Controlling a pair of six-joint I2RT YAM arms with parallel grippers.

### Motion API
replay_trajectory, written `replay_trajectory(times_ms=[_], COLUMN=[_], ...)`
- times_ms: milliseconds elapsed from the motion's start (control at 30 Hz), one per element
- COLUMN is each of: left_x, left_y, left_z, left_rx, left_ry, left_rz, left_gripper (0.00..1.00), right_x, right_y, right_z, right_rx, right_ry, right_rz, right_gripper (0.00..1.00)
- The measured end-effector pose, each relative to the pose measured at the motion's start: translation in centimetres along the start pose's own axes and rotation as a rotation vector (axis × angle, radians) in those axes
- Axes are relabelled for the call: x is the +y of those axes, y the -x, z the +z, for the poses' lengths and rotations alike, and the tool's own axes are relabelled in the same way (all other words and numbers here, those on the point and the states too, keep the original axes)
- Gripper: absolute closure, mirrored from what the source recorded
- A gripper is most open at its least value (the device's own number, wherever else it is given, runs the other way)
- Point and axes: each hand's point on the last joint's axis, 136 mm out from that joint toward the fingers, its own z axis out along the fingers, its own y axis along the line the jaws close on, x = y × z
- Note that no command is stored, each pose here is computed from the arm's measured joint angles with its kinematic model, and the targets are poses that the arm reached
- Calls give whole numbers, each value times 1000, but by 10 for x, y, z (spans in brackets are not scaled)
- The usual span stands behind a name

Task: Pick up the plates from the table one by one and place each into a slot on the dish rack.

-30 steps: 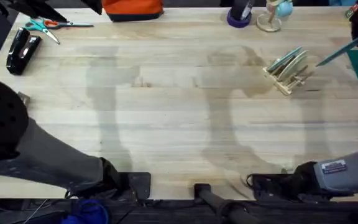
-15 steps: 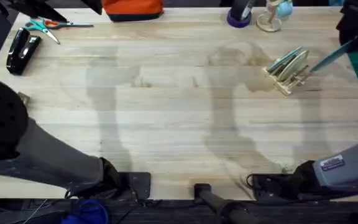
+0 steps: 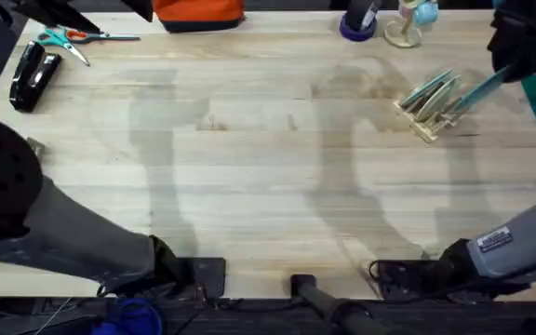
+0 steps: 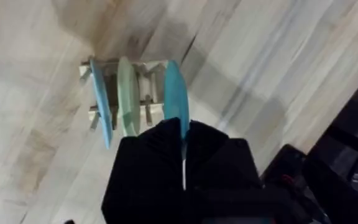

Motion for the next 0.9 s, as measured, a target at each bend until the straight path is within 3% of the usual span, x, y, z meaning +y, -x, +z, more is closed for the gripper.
replay_trajectory(times_ms=[667,900], left_x=[0,0], left_y=[0,0], left_z=[0,0], left_rx=[0,0], left_ry=[0,0], left_rz=[0,0], left_gripper=[8,7], right_x=[17,27], right_y=[-1,-5], right_z=[26,51], right_rx=[41,86], right_ry=[-40,-92], right_rz=[-2,-25], right_gripper=[970,970])
